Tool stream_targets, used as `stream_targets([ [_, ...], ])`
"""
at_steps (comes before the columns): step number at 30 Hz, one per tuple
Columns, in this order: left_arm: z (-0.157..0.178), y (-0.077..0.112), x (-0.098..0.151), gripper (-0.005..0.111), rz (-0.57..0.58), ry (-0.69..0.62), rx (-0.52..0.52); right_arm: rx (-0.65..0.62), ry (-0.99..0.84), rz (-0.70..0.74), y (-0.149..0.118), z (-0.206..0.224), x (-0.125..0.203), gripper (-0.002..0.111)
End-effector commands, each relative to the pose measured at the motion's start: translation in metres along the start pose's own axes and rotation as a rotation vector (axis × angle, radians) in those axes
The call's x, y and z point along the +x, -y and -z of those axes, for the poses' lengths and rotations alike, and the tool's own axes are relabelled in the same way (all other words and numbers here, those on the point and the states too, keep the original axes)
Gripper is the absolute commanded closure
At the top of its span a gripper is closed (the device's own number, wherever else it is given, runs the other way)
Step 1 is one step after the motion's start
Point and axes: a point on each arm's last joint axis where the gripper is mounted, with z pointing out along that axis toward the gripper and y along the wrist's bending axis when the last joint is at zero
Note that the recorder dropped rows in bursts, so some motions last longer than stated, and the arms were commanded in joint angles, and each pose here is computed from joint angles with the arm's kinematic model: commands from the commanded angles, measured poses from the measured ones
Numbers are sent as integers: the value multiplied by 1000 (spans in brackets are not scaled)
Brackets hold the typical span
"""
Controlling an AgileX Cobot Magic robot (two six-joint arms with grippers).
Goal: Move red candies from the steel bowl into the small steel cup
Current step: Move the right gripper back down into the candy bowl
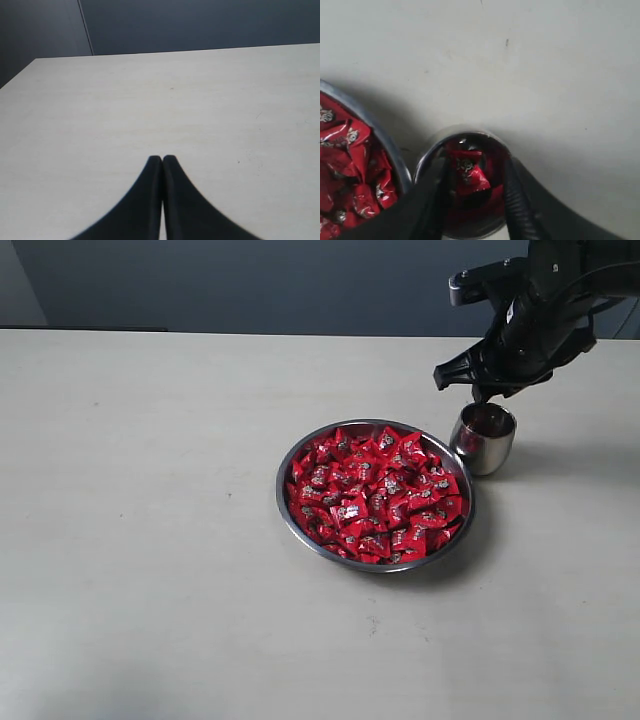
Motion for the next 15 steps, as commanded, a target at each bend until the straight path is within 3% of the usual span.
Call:
stream_targets([
  [1, 0, 0, 1, 106, -2, 8, 5, -67, -3, -45, -8, 6, -1, 73],
  [7, 0, 0, 1, 106, -2, 8, 5, -234, 7, 60, -47, 14, -1, 73],
  [15, 0, 0, 1, 106, -2, 8, 5, -299, -35, 175, -96, 23, 8, 73],
])
